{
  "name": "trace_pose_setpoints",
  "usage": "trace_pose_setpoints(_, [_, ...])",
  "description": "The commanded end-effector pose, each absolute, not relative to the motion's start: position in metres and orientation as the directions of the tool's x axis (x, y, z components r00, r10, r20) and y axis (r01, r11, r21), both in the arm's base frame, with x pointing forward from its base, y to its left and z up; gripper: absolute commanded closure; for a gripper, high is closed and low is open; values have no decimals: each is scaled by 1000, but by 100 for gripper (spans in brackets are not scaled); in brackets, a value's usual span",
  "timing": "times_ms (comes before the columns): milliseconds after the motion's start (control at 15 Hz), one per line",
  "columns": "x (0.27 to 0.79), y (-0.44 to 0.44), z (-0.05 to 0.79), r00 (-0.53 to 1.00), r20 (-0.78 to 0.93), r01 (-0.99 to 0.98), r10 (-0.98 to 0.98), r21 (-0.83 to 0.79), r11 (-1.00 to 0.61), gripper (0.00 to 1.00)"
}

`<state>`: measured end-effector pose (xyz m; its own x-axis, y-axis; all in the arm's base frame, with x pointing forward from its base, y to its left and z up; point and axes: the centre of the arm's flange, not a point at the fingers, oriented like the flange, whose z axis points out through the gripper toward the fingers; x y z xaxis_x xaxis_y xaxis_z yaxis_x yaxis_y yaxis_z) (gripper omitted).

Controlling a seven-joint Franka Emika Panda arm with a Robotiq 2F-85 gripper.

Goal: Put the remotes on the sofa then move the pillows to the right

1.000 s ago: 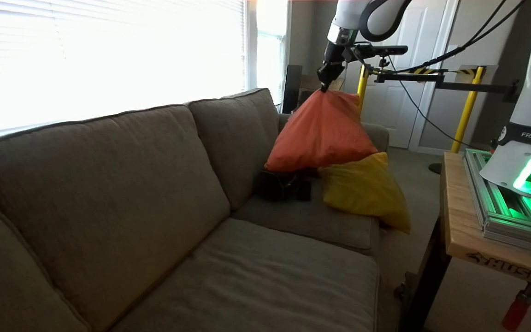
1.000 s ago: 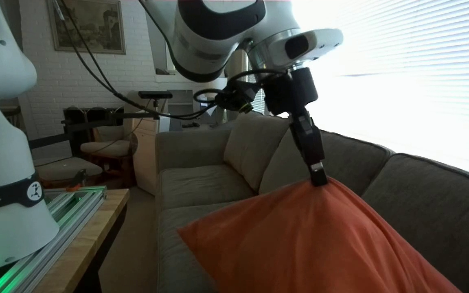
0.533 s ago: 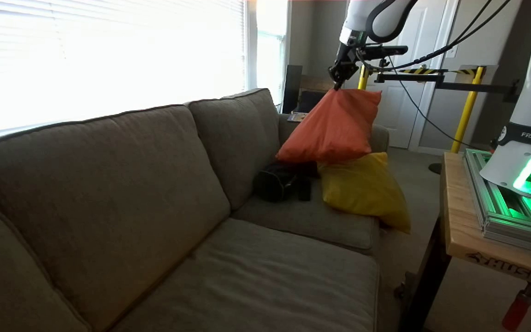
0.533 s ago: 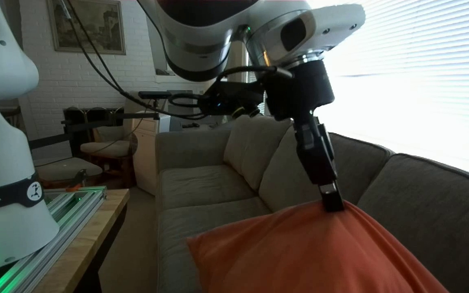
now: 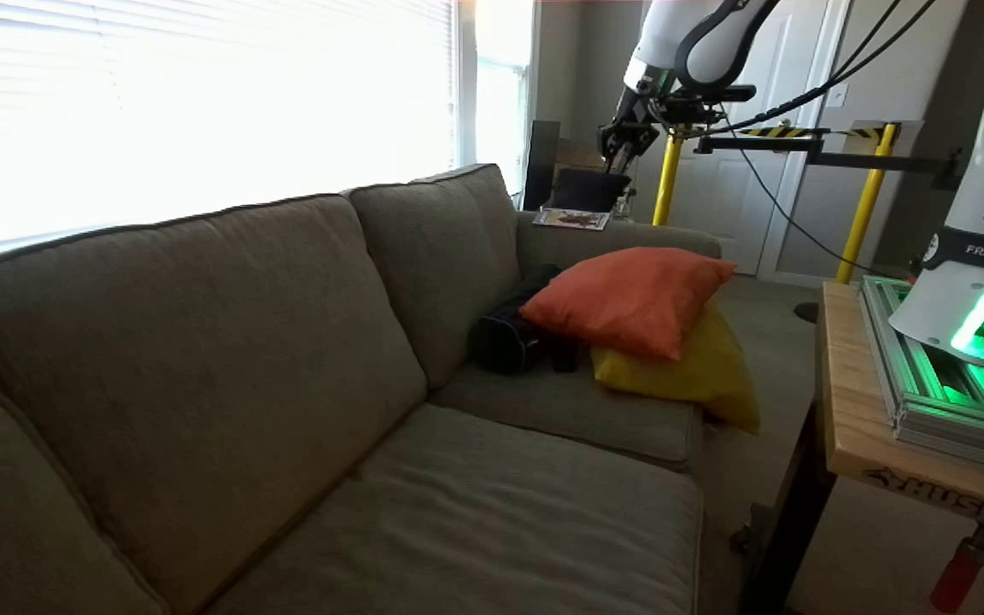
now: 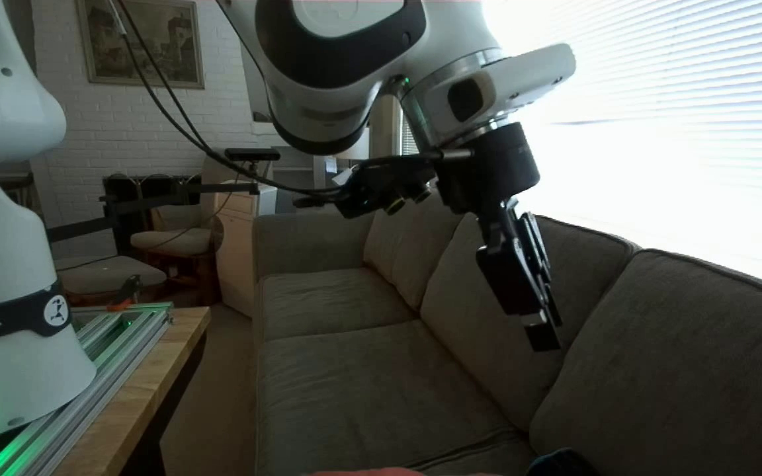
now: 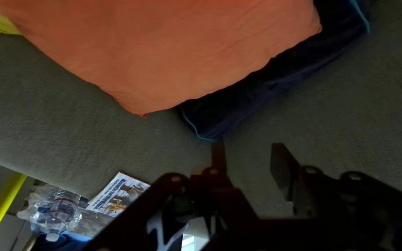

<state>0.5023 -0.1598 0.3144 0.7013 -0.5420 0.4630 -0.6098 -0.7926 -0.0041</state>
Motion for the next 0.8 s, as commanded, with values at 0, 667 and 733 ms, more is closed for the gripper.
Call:
trace_pose_setpoints(0, [507,-143,303,687,471,-605,-554,-51,-794,29])
trace_pose_setpoints(667, [478,-48,318,847,251,-438,-469,-172,-883,0])
trace_pose_setpoints(733, [476,-33,319,875,214,-406,-435,-167,-899,0])
